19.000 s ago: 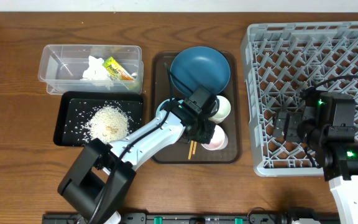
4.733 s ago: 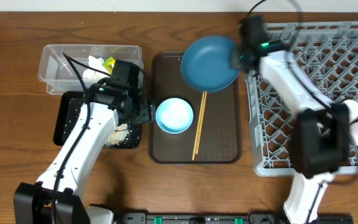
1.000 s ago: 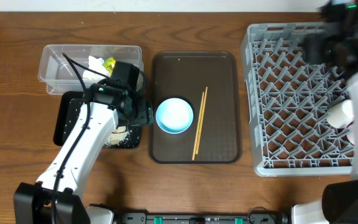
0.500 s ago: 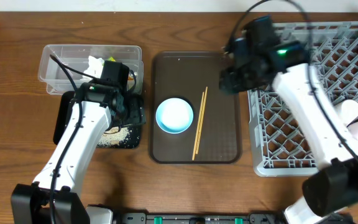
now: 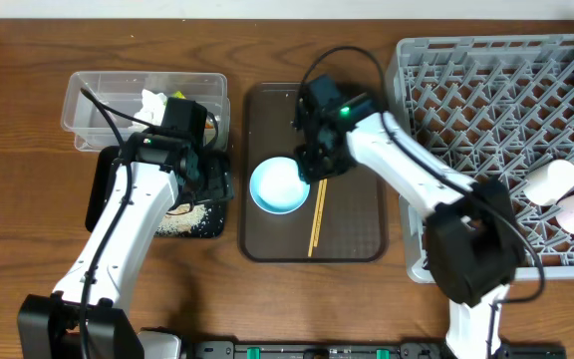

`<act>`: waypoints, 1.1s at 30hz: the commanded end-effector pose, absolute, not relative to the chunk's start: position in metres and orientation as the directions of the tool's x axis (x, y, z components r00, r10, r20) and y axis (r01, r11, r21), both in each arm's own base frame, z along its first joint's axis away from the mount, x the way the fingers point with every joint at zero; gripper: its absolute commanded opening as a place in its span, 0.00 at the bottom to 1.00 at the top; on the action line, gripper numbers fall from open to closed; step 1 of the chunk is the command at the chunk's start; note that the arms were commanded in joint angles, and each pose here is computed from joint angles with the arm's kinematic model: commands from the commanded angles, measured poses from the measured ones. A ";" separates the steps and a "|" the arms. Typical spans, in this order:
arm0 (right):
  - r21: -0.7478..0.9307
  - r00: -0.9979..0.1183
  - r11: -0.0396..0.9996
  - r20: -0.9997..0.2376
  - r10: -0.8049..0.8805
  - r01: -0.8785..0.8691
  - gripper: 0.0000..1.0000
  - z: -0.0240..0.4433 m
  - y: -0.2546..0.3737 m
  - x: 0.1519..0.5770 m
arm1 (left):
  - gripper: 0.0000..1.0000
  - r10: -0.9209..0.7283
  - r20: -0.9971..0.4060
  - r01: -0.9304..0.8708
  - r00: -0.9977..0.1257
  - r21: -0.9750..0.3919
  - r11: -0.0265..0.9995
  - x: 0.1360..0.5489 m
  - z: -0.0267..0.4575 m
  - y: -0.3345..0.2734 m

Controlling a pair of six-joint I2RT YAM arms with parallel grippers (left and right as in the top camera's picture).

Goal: Sort waste into correct bins and load items into the dishwasher rack
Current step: 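Reach the right gripper to the light-blue bowl and grasp it, then carry the light-blue bowl with the right gripper into the rack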

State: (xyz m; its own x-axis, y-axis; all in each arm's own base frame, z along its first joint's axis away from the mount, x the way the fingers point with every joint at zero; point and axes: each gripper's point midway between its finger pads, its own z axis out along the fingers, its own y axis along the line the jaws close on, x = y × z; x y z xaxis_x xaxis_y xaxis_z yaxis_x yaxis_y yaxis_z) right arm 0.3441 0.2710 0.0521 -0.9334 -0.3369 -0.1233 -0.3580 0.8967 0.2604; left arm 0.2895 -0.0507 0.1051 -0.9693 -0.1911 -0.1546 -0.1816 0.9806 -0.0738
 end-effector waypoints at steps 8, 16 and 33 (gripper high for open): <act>0.203 -0.954 0.938 -0.171 -0.247 -0.280 0.01 0.048 0.260 0.374 | 0.81 -0.198 -0.171 -0.189 -0.965 -0.064 0.980 0.291 0.110 -0.047; -0.144 -0.792 0.976 -0.570 -0.219 -0.166 0.01 0.201 0.136 0.458 | 0.81 -0.198 -0.172 -0.189 -0.965 -0.064 0.980 0.291 0.110 -0.047; -0.835 -0.813 0.531 -0.406 -0.417 0.145 0.01 0.302 -0.121 0.493 | 0.81 -0.198 -0.176 -0.189 -0.964 -0.066 0.980 0.292 0.110 -0.047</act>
State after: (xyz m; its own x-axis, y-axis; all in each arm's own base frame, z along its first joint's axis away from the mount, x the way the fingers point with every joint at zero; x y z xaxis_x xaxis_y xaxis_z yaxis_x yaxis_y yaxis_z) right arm 0.4986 -0.0962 0.3126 -0.7319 -0.3884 -0.5598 0.2164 0.6465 -0.7315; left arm 0.2901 -0.0509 0.1052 -0.9689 -0.1912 -0.1569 -0.1813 0.9806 -0.0750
